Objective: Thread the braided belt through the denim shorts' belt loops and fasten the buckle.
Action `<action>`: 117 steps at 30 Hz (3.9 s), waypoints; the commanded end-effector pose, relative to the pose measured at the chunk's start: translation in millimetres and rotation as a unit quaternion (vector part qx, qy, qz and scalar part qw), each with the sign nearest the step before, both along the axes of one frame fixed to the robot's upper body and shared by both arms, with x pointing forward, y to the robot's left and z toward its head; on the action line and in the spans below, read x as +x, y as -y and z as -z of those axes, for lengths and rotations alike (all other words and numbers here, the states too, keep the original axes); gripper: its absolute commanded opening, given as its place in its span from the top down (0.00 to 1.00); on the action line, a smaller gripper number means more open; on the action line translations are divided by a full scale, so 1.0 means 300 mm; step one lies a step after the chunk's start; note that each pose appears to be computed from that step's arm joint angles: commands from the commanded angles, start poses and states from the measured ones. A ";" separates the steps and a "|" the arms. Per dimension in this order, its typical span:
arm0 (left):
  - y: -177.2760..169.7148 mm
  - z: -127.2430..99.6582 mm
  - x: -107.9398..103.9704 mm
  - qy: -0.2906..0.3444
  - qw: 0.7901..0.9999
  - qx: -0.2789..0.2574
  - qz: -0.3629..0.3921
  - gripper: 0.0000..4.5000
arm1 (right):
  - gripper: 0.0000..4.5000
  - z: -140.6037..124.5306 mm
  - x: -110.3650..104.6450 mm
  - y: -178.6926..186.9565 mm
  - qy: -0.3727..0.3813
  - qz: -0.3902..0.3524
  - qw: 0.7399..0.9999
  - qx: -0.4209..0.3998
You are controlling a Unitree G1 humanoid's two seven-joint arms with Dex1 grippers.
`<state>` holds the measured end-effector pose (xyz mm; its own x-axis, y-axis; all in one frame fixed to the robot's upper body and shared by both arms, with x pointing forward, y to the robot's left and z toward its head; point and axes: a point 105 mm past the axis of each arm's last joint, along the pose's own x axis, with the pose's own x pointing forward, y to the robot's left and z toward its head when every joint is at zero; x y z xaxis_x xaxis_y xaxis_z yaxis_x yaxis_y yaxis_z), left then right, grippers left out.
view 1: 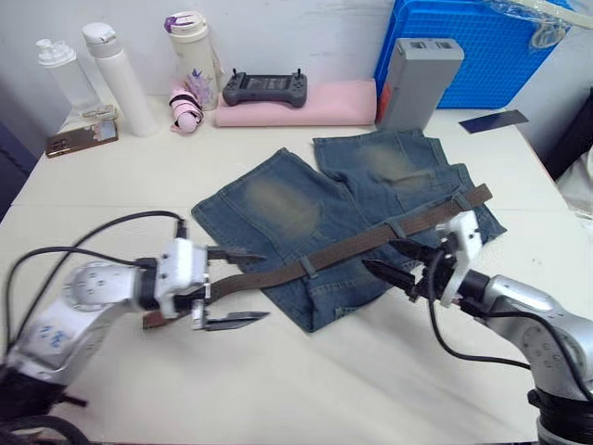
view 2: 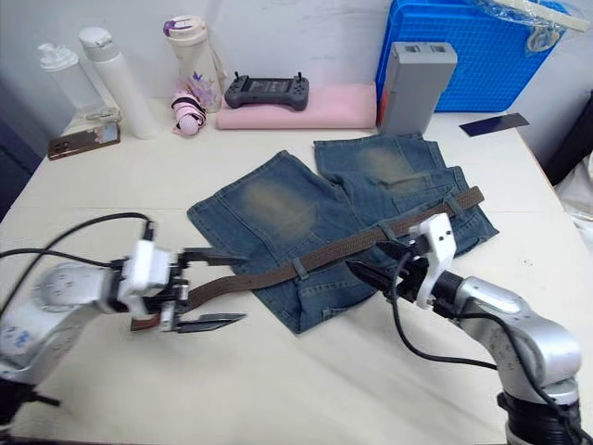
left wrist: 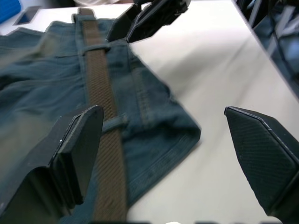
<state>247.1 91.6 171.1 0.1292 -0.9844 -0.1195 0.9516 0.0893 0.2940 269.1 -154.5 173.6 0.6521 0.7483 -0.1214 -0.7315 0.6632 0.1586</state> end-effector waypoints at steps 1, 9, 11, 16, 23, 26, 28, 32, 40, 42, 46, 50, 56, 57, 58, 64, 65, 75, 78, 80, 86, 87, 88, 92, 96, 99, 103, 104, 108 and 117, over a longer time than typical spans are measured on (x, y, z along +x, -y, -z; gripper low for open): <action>0.091 0.069 0.027 0.013 0.999 0.033 0.020 0.00 | 0.02 -0.063 -0.048 0.003 0.040 -0.032 0.999 -0.009; 0.240 0.216 0.092 0.035 0.994 0.092 0.036 0.00 | 0.02 -0.063 -0.064 0.059 0.045 -0.020 0.998 -0.046; 0.258 0.244 0.099 0.047 0.992 0.109 0.037 0.00 | 0.02 -0.062 -0.062 0.065 0.044 -0.014 0.998 -0.048; 0.251 0.299 0.125 0.089 0.983 0.161 0.021 0.12 | 0.00 -0.057 -0.051 0.070 0.044 -0.005 0.998 -0.052; 0.117 0.301 0.208 0.157 0.960 0.231 -0.039 0.76 | 0.00 -0.042 -0.024 0.079 0.039 0.009 0.997 -0.065; -0.001 0.281 0.245 0.175 0.946 0.263 -0.067 0.93 | 0.00 -0.041 -0.014 0.088 0.045 0.015 0.995 -0.083; -0.143 0.255 0.284 0.191 0.930 0.299 -0.100 0.93 | 0.00 -0.023 0.012 0.118 0.060 0.039 0.988 -0.140; -0.339 0.210 0.307 0.190 0.916 0.326 -0.137 0.93 | 0.00 0.043 0.073 0.184 0.139 0.058 0.929 -0.339; -0.397 0.202 0.306 0.192 0.915 0.322 -0.149 0.93 | 0.00 0.138 0.112 0.115 0.249 -0.031 0.848 -0.466; -0.400 0.204 0.309 0.197 0.913 0.323 -0.152 0.93 | 0.00 0.166 0.134 0.114 0.246 -0.027 0.843 -0.479; -0.418 0.208 0.308 0.200 0.910 0.330 -0.154 0.93 | 0.00 0.206 0.181 0.168 0.216 0.001 0.833 -0.509; -0.440 0.205 0.307 0.200 0.907 0.333 -0.160 0.94 | 0.28 0.255 0.194 0.194 0.158 -0.003 0.846 -0.510; -0.481 0.218 0.280 0.191 0.907 0.336 -0.167 0.94 | 0.89 0.251 0.147 0.166 0.119 -0.036 0.873 -0.472; -0.493 0.222 0.268 0.188 0.907 0.337 -0.168 0.94 | 0.99 0.245 0.124 0.157 0.114 -0.051 0.878 -0.463; -0.501 0.225 0.260 0.187 0.907 0.339 -0.169 0.94 | 0.99 0.241 0.108 0.150 0.110 -0.062 0.881 -0.457; -0.520 0.236 0.250 0.198 0.899 0.348 -0.177 0.94 | 0.99 0.228 0.053 0.123 0.088 -0.083 0.889 -0.442; -0.513 0.236 0.250 0.200 0.900 0.345 -0.176 0.94 | 0.99 0.230 0.056 0.121 0.088 -0.080 0.889 -0.443; -0.451 0.198 0.223 0.175 0.928 0.280 -0.170 0.70 | 0.80 0.184 0.102 0.145 0.092 -0.020 0.907 -0.409; -0.441 0.185 0.210 0.178 0.930 0.275 -0.167 0.49 | 0.57 0.121 0.084 0.137 0.078 -0.025 0.934 -0.348; -0.440 0.177 0.206 0.176 0.931 0.271 -0.172 0.30 | 0.36 0.094 0.081 0.136 0.077 -0.024 0.940 -0.331; -0.439 0.128 0.172 0.149 0.940 0.254 -0.173 0.00 | 0.01 -0.071 0.098 0.134 0.057 -0.012 0.974 -0.217; -0.429 0.116 0.165 0.141 0.944 0.245 -0.172 0.00 | 0.01 -0.094 0.135 0.147 0.047 0.020 0.980 -0.194; -0.419 0.104 0.159 0.137 0.947 0.235 -0.172 0.00 | 0.01 -0.103 0.159 0.143 0.026 0.033 0.984 -0.171; -0.402 0.088 0.152 0.130 0.950 0.222 -0.178 0.00 | 0.01 -0.096 0.236 0.132 -0.044 0.080 0.989 -0.112; -0.390 0.087 0.147 0.128 0.951 0.215 -0.183 0.00 | 0.01 -0.039 0.272 0.130 -0.104 0.099 0.985 -0.092; -0.383 0.088 0.144 0.130 0.951 0.212 -0.186 0.00 | 0.01 0.012 0.273 0.122 -0.136 0.094 0.982 -0.097; -0.381 0.079 0.145 0.130 0.951 0.201 -0.196 0.00 | 0.01 0.058 0.258 0.107 -0.165 0.076 0.978 -0.098; -0.381 0.077 0.145 0.130 0.951 0.199 -0.198 0.00 | 0.01 0.063 0.256 0.103 -0.169 0.072 0.978 -0.097; -0.384 0.057 0.146 0.122 0.953 0.180 -0.210 0.00 | 0.28 0.094 0.254 0.098 -0.181 0.071 0.976 -0.098; -0.436 -0.095 0.204 0.036 0.960 0.047 -0.273 0.00 | 0.98 0.101 0.246 0.081 -0.173 0.061 0.979 -0.085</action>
<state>306.6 216.4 182.0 0.6142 -0.7539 -0.2331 0.7630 0.4919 0.4194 344.7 -181.2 140.9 0.6306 0.6048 -0.4864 -0.5563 0.7892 0.2601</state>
